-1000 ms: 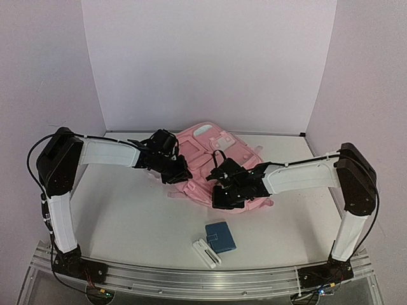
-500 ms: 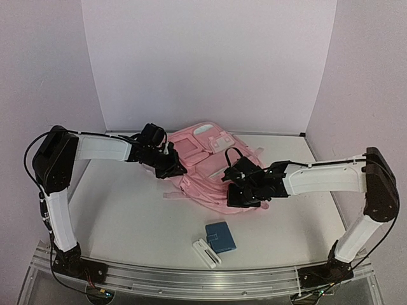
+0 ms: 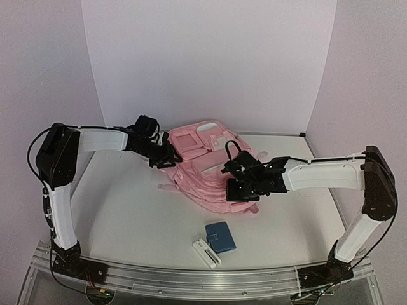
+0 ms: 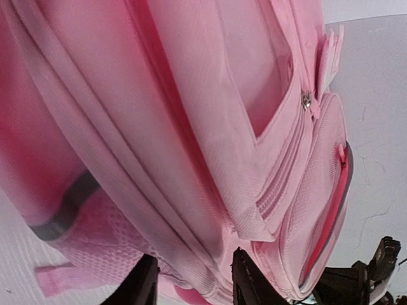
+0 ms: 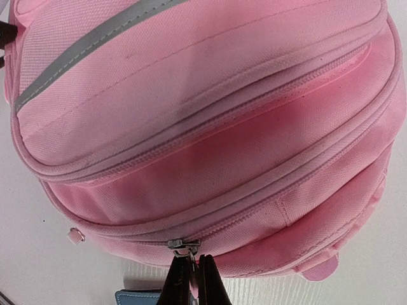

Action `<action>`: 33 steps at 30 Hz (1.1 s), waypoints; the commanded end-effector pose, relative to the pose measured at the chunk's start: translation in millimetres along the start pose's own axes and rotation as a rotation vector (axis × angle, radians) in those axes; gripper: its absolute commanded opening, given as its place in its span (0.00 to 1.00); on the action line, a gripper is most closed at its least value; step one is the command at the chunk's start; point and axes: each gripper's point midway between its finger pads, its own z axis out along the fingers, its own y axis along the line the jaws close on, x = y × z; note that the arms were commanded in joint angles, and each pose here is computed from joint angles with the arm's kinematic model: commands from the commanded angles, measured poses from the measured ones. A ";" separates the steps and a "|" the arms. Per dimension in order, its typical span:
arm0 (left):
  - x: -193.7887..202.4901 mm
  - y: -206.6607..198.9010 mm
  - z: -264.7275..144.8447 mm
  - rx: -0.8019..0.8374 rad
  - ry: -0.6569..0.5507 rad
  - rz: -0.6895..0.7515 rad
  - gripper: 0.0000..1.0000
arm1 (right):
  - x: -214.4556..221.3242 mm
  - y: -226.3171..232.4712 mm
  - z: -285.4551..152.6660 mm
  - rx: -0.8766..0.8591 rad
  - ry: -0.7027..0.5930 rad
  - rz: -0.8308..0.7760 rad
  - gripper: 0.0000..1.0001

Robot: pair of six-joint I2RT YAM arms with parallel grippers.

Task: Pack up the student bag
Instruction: Zip the student bag at the center of the board.

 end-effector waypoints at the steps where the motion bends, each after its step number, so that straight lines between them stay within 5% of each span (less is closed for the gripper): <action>1: -24.4 -10.3 -34.1 0.008 -0.176 0.007 0.58 | -2.5 -2.8 -10.1 0.008 0.026 -0.042 0.00; 5: 21.9 -22.9 -21.9 0.000 -0.119 0.018 0.70 | 0.2 1.3 -6.3 -0.004 0.036 -0.043 0.00; 14: 75.2 -43.0 10.3 0.011 -0.019 0.000 0.74 | -3.5 -2.4 -13.5 -0.002 0.010 -0.037 0.00; 16: 77.6 -39.8 16.0 0.003 -0.011 -0.018 0.69 | -4.6 -2.6 -16.2 -0.005 0.003 -0.030 0.00; 21: 79.6 -30.1 24.4 -0.032 -0.002 -0.045 0.29 | -9.8 -7.6 -22.2 0.008 -0.027 -0.016 0.00; 25: 77.9 -28.7 20.7 -0.053 -0.007 -0.019 0.12 | -13.4 -22.3 -27.0 0.078 -0.053 -0.027 0.00; 28: 76.6 -24.5 15.9 -0.079 -0.017 -0.006 0.01 | -12.2 -34.5 -27.4 0.132 -0.051 -0.038 0.00; 33: 68.3 -10.5 -1.5 -0.100 -0.041 -0.001 0.00 | -10.1 -67.9 -17.4 0.219 -0.011 -0.042 0.00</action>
